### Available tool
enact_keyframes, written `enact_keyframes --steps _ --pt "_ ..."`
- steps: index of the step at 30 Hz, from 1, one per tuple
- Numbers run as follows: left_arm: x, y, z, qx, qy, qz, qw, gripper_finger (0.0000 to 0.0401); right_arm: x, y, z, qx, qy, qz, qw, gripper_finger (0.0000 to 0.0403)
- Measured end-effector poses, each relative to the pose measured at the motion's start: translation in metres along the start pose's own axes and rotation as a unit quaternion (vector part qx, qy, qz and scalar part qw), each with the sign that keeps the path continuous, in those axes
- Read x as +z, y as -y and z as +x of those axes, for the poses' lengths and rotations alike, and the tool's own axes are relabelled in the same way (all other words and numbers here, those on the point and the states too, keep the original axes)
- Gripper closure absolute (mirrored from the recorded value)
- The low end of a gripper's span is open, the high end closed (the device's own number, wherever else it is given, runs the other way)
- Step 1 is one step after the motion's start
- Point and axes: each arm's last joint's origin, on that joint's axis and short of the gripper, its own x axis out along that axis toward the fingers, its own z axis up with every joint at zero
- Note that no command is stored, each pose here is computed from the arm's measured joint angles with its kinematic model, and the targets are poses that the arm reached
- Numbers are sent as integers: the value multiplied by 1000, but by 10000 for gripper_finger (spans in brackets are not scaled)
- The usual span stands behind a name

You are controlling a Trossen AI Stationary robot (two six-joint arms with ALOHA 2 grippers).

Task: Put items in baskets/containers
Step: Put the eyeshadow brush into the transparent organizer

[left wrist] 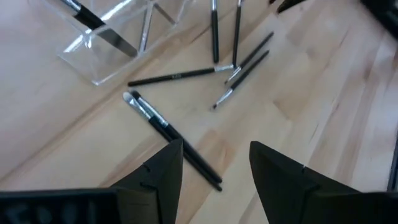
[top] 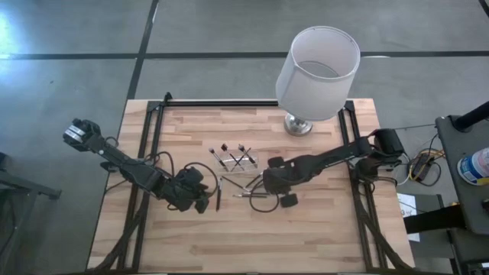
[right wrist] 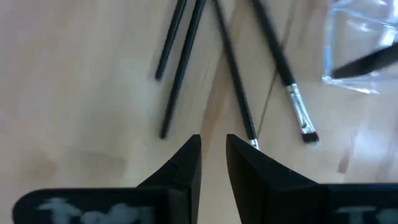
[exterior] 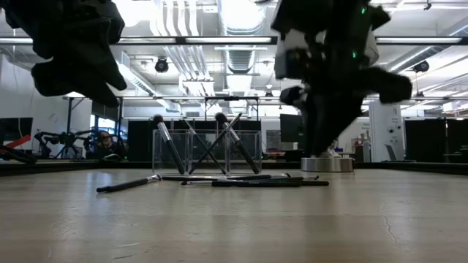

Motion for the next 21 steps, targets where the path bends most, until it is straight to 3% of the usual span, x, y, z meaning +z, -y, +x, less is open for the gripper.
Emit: enact_keyframes --steps 7,14,21 --pt "1 1 0 -2 15 -11 1000 223 5 27 25 -29 -37 -30 998 335" --pt "2 2 0 -5 19 -15 1000 223 10 35 33 2 -106 -55 993 335" --pt "2 1 0 -2 27 -12 1000 223 21 38 18 -2 -75 -35 997 335"
